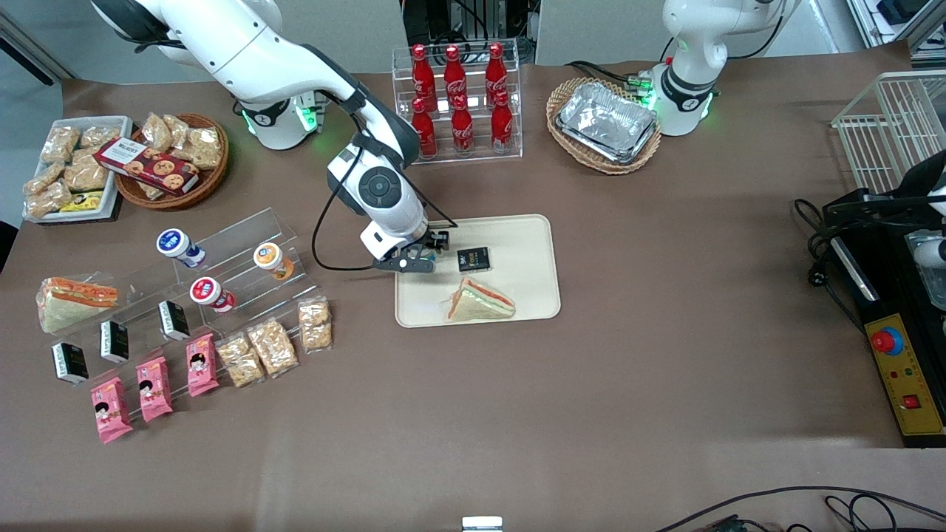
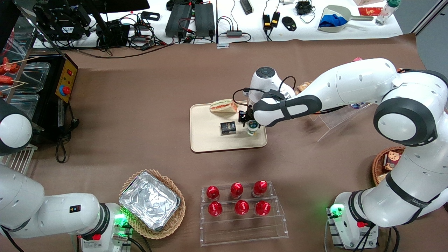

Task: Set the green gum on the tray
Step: 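Open the right gripper to release the bottle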

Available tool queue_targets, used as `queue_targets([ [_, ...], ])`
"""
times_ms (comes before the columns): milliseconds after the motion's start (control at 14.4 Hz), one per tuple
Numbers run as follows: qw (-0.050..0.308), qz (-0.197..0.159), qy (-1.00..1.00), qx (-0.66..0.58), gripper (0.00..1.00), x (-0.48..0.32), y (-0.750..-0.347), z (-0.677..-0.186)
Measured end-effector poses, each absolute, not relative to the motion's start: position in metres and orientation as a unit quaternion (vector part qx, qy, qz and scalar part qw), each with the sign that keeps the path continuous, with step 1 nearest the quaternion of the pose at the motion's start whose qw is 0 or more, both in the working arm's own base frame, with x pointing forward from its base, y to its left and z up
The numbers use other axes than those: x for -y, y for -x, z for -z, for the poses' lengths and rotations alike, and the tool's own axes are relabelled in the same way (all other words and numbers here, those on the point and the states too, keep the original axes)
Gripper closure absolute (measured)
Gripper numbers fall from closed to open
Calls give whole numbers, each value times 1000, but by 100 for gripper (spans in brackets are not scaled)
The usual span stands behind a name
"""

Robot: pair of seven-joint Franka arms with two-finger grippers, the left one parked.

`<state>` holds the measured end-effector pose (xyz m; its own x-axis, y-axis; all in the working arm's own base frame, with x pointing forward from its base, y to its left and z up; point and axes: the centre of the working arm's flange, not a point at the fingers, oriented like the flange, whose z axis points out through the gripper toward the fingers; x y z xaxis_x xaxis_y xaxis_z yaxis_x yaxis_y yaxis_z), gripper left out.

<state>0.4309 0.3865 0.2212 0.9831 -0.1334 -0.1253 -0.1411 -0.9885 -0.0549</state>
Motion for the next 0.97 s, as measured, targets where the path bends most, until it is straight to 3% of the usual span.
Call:
queue_targets([
  [139,32,-61,995,-70,3,-386,-431,-221],
  [208,32,-61,995,-70,0,-386,-431,-221],
  [694,33,-51,995,-76,0,-378,-442,-231],
  [971,-9,-44,996,-79,0,-352,-461,-316],
])
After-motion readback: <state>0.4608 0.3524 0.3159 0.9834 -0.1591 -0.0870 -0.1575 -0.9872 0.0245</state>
